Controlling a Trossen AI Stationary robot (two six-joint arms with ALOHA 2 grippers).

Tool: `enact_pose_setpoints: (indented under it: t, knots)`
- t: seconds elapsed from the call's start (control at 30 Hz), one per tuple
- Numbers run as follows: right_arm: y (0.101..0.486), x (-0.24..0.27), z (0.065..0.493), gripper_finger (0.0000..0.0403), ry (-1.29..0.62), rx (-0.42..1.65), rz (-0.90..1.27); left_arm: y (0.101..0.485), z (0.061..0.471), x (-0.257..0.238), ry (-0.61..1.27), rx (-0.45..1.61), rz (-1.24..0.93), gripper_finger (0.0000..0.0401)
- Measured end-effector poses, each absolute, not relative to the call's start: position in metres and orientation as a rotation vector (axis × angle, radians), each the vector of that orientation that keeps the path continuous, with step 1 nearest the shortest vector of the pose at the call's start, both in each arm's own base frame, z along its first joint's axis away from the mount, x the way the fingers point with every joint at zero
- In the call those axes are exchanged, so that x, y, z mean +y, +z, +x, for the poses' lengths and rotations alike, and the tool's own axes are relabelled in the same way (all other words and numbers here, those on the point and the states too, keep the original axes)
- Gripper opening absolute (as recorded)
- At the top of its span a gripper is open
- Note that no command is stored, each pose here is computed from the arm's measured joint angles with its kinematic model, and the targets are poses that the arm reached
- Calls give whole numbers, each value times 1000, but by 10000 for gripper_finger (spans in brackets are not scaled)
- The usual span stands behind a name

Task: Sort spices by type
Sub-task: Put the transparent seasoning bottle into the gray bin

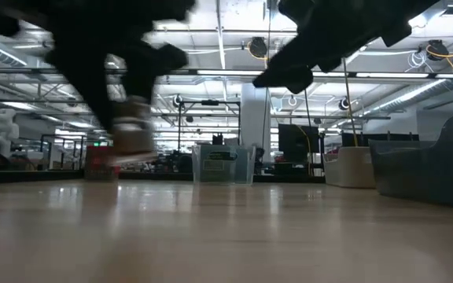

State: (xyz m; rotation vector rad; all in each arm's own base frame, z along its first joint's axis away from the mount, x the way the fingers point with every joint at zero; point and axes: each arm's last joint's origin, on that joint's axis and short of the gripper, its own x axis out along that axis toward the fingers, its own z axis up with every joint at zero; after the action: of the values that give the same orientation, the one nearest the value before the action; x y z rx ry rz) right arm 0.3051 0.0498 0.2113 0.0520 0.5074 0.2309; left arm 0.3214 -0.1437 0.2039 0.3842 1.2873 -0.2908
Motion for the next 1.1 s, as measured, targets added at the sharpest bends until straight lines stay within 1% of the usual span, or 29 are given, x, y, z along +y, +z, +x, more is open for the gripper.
enact_pose_setpoints:
  t: [0.13,0.27,0.37,0.53,0.73,0.83,0.93,1.0,1.1]
  knots:
    - [206,48,302,219,197,570,42,206,343,-102,-293,1230,404,183]
    - [199,45,298,219,98,649,7,208,360,-63,-289,1166,328,183]
    - [195,43,295,219,41,695,-18,209,367,-39,-265,1134,259,183]
    - [193,39,294,219,-15,723,-38,209,371,-13,-209,1119,201,183]
    - [193,35,294,219,-28,726,-33,186,378,1,-116,1186,58,184]
    - [193,35,294,219,-29,731,-34,176,380,1,-126,1216,48,184]
    - [192,35,293,219,-29,739,-35,174,381,-2,-131,1215,50,186]
    - [192,35,293,219,-28,744,-35,174,381,-4,-135,1209,53,193]
    - [192,35,293,219,-27,744,-35,175,383,-6,-123,1188,34,217]
